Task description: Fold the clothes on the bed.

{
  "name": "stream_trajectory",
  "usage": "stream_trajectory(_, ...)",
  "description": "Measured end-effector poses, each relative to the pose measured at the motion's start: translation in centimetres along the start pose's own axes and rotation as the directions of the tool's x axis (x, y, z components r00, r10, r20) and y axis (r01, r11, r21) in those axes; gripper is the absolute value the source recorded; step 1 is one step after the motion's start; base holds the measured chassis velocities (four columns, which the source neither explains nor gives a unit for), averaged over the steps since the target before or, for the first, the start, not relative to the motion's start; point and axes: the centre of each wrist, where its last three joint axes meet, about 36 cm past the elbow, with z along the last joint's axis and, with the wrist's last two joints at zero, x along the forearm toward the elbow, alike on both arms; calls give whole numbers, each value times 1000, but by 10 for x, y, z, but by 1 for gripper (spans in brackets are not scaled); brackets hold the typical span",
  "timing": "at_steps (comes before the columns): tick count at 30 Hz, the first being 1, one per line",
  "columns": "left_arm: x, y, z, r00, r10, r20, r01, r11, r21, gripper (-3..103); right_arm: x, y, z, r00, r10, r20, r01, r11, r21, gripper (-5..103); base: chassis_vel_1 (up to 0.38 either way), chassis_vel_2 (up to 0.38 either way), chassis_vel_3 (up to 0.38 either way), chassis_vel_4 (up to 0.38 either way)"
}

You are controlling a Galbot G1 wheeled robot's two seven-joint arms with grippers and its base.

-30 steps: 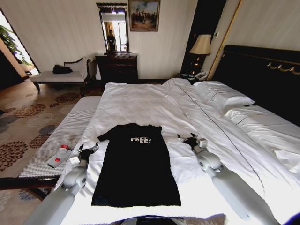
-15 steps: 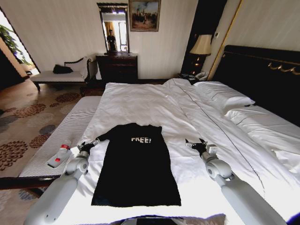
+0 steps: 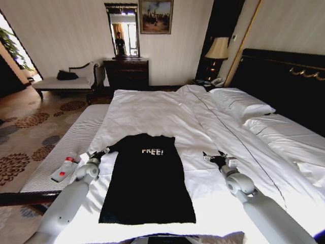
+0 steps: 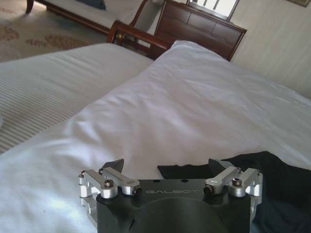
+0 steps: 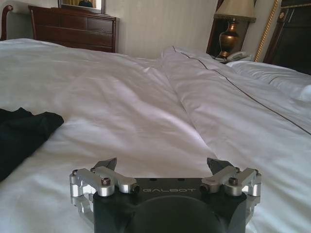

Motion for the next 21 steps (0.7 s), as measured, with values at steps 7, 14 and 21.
stream_trajectory(7, -15, 3, 6, 999, -11, -49, 13, 1000, 28, 93, 1, -2, 2, 1000, 4, -6, -4, 1000, -1, 100, 0, 0, 0, 0)
stream_trajectory(14, -25, 2, 13, 998, -6, -70, 10, 999, 45, 66, 2, -2, 5, 1000, 7, -14, -7, 1000, -1, 100, 0, 0, 0, 0)
stream_trajectory(21, -27, -5, 18, 997, 8, -79, -5, 999, 37, 39, 2, -2, 5, 1000, 7, -14, -8, 1000, -4, 100, 0, 0, 0, 0)
